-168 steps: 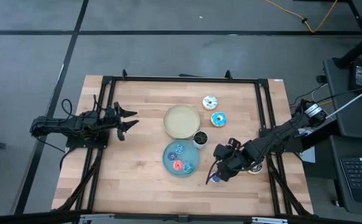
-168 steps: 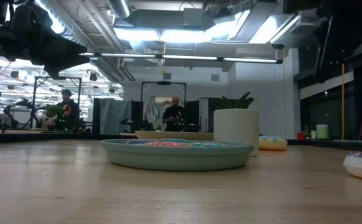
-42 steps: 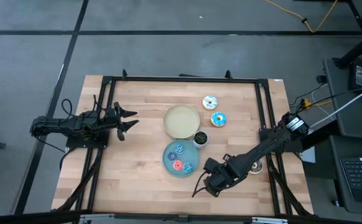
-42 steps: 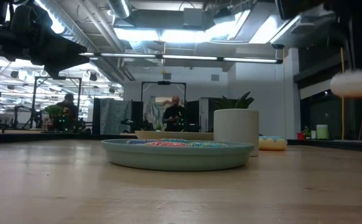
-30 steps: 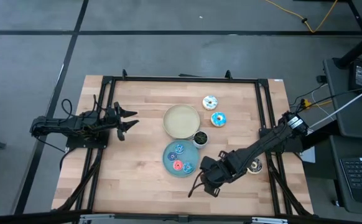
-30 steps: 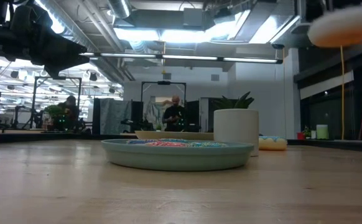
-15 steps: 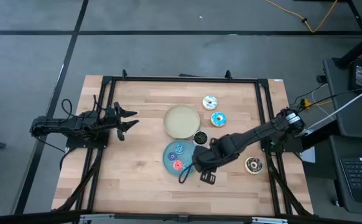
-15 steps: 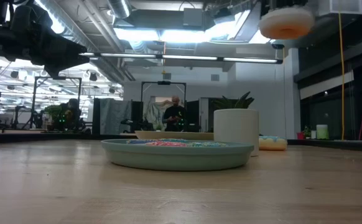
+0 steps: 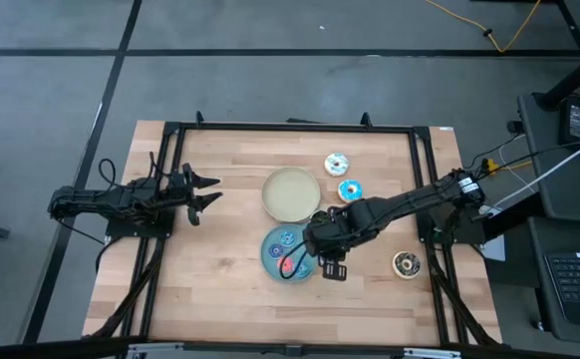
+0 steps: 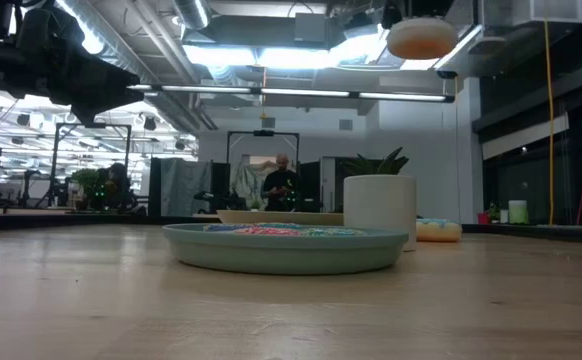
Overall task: Pick & Place donuts
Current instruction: Put the small dark blue donut on the blue plate
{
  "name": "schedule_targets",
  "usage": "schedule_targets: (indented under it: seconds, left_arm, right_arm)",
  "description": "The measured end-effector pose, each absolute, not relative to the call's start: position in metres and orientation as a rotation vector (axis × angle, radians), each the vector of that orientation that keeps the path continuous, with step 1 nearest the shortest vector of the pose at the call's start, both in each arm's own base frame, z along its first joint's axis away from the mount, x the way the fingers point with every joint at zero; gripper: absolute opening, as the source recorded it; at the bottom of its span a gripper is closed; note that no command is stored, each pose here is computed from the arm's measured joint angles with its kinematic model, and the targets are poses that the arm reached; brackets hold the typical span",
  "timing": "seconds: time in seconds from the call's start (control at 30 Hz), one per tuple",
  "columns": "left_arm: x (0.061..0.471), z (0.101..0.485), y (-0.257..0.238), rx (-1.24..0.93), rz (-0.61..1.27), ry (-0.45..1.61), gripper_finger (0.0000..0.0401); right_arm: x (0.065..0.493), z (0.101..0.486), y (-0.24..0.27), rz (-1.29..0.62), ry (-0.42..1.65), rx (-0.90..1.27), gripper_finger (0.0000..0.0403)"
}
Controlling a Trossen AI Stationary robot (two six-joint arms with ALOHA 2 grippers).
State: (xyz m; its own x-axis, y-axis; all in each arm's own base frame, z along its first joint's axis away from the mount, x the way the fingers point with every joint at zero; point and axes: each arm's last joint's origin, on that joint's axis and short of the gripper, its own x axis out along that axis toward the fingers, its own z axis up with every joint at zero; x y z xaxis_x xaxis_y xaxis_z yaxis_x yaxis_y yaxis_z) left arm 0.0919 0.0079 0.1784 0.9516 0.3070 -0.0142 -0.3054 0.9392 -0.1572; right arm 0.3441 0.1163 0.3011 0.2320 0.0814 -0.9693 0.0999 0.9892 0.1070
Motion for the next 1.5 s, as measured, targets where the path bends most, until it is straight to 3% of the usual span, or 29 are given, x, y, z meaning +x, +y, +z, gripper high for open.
schedule_targets:
  seconds: [0.57, 0.9, 1.5]
  left_arm:
    - [0.092, 0.178, 0.008, -0.159, 0.312, -0.011, 0.0196]
    - [0.092, 0.178, 0.008, -0.159, 0.312, -0.011, 0.0196]
    - [0.092, 0.179, 0.008, -0.159, 0.312, -0.011, 0.0196]
  right_arm:
    - [0.348, 0.302, 0.097, 0.042, 1.353, 0.054, 0.0053]
    - [0.386, 0.295, 0.090, 0.095, 1.355, -0.044, 0.0053]
    - [0.426, 0.244, 0.094, 0.165, 1.372, -0.139, 0.0053]
